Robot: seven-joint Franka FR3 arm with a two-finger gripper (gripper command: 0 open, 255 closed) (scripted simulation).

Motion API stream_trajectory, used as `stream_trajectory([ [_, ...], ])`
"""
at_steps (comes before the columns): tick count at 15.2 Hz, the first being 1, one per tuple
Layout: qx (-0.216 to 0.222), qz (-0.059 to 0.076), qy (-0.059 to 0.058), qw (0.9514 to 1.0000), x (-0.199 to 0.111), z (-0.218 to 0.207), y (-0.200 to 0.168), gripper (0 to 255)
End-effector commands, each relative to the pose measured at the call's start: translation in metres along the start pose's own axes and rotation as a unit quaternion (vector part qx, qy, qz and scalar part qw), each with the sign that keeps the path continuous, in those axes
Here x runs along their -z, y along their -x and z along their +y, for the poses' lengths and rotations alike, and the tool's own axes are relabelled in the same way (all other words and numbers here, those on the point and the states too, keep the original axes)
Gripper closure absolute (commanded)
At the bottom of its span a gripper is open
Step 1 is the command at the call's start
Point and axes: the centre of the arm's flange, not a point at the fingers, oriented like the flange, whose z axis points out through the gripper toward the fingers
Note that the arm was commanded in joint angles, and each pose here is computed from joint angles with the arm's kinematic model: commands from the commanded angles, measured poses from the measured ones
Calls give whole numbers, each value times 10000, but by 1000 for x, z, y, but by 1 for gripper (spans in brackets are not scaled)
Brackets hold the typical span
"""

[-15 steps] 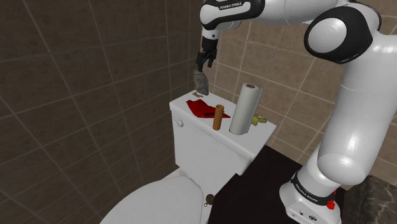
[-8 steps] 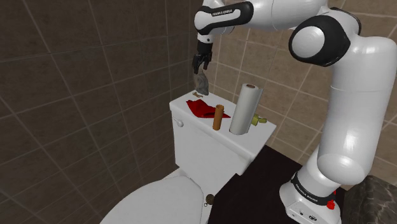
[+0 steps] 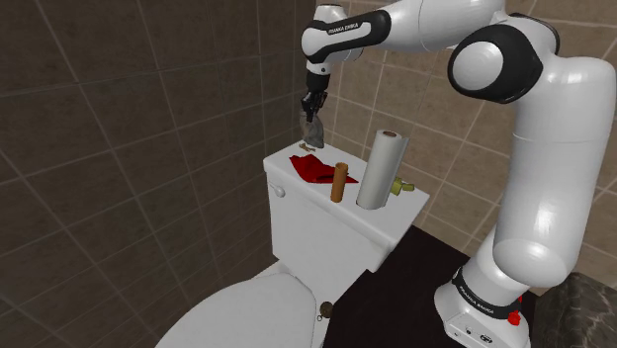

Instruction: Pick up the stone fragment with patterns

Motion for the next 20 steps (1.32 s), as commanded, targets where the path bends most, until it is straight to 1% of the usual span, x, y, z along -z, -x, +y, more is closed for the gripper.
stream_trajectory([
  [1,-15,-17,-2,10000,-2,1,1,255],
  [6,-16,-17,-3,10000,-1,4,1,255],
  [20,-16,-17,-3,10000,72,1,-5,255],
])
